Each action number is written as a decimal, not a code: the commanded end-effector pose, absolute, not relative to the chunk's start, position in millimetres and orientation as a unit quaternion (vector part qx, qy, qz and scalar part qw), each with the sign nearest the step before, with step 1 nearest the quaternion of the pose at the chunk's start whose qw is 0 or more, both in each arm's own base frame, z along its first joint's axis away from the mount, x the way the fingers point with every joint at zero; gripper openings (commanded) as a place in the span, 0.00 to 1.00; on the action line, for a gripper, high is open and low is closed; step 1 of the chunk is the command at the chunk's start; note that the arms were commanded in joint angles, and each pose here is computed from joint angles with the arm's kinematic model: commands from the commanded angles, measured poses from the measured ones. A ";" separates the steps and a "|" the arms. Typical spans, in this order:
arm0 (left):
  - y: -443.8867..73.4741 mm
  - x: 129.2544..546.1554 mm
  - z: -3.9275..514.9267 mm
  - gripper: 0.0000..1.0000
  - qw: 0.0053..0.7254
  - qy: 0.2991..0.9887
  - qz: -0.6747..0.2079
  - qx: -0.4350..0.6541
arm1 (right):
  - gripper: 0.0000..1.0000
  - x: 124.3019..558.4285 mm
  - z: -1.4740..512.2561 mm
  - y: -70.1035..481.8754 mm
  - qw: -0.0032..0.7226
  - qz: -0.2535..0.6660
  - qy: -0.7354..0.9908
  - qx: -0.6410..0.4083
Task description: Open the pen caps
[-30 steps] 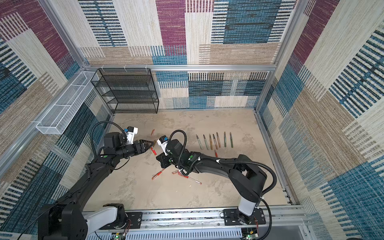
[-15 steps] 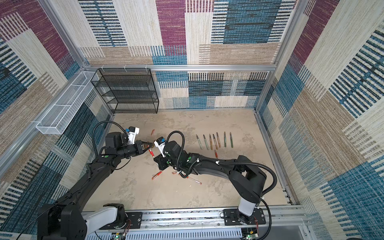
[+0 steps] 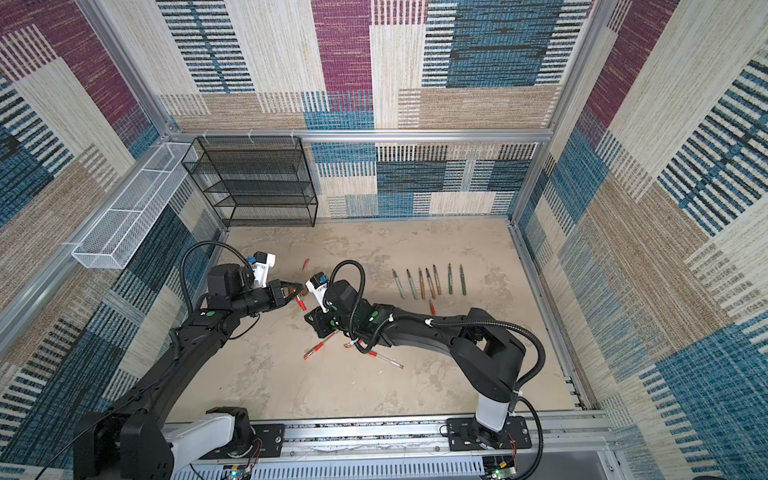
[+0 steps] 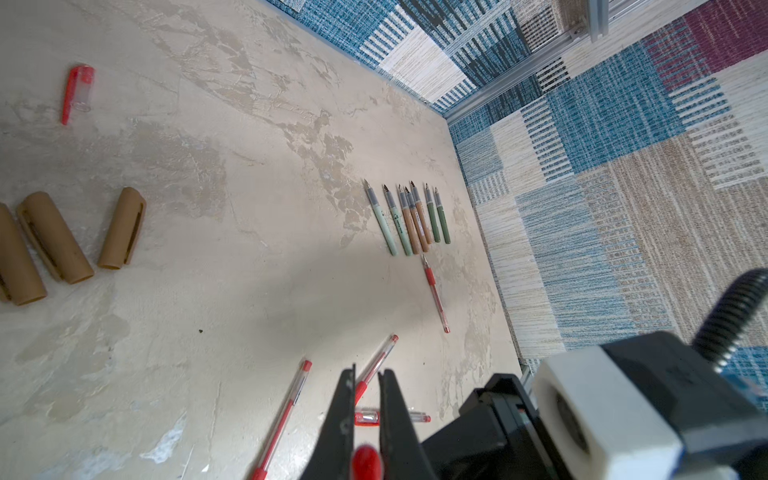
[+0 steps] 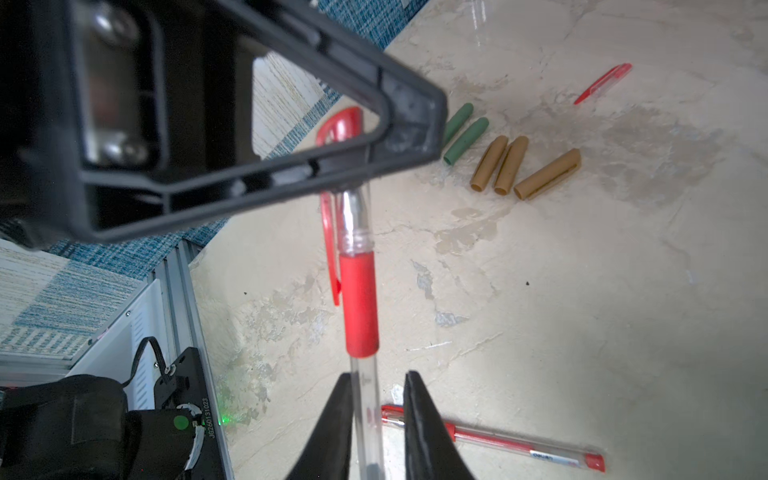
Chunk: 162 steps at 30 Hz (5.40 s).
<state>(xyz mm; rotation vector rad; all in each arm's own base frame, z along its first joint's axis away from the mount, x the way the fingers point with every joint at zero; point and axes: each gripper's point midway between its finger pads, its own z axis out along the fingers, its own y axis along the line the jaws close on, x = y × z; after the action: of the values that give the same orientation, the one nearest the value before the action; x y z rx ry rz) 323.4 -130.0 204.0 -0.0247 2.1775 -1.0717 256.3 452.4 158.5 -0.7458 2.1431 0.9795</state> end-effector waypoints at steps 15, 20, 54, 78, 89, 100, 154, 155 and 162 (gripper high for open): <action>-114.7 334.3 210.6 0.00 0.364 0.838 -0.405 -0.031 | 0.00 235.2 120.8 436.0 0.292 0.364 0.834 -0.294; -105.6 339.8 210.5 0.00 0.372 0.838 -0.397 -0.041 | 0.00 219.7 101.0 411.6 0.282 0.359 0.845 -0.278; -47.6 493.2 104.5 0.00 0.194 0.973 -0.124 0.030 | 0.05 242.9 131.5 255.2 0.339 0.264 0.894 -0.127; -38.5 553.5 31.5 0.12 0.156 0.985 -0.059 0.047 | 0.06 245.4 134.0 214.6 0.350 0.242 0.902 -0.073; -48.1 547.7 65.0 0.31 0.179 0.980 -0.070 0.045 | 0.06 247.5 118.7 196.4 0.332 0.219 0.916 -0.051; -69.2 504.5 152.0 0.40 0.233 0.965 -0.112 0.033 | 0.06 262.2 98.1 175.0 0.310 0.205 0.928 -0.038; -38.1 325.2 219.2 0.86 0.445 0.880 -0.162 0.023 | 0.31 298.8 58.2 147.0 0.211 0.128 0.969 -0.032; -37.7 325.1 219.7 0.86 0.447 0.880 -0.160 0.023 | 0.35 296.8 63.0 149.9 0.214 0.138 0.966 -0.037; -35.7 326.8 218.8 0.86 0.447 0.880 -0.160 0.019 | 0.42 264.4 74.1 187.0 0.176 0.187 0.960 -0.113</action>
<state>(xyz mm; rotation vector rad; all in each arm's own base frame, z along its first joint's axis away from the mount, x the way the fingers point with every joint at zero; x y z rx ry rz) 322.2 -37.0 211.8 0.0532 2.2048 -0.3984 282.9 170.4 70.4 -0.2154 2.6915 0.4549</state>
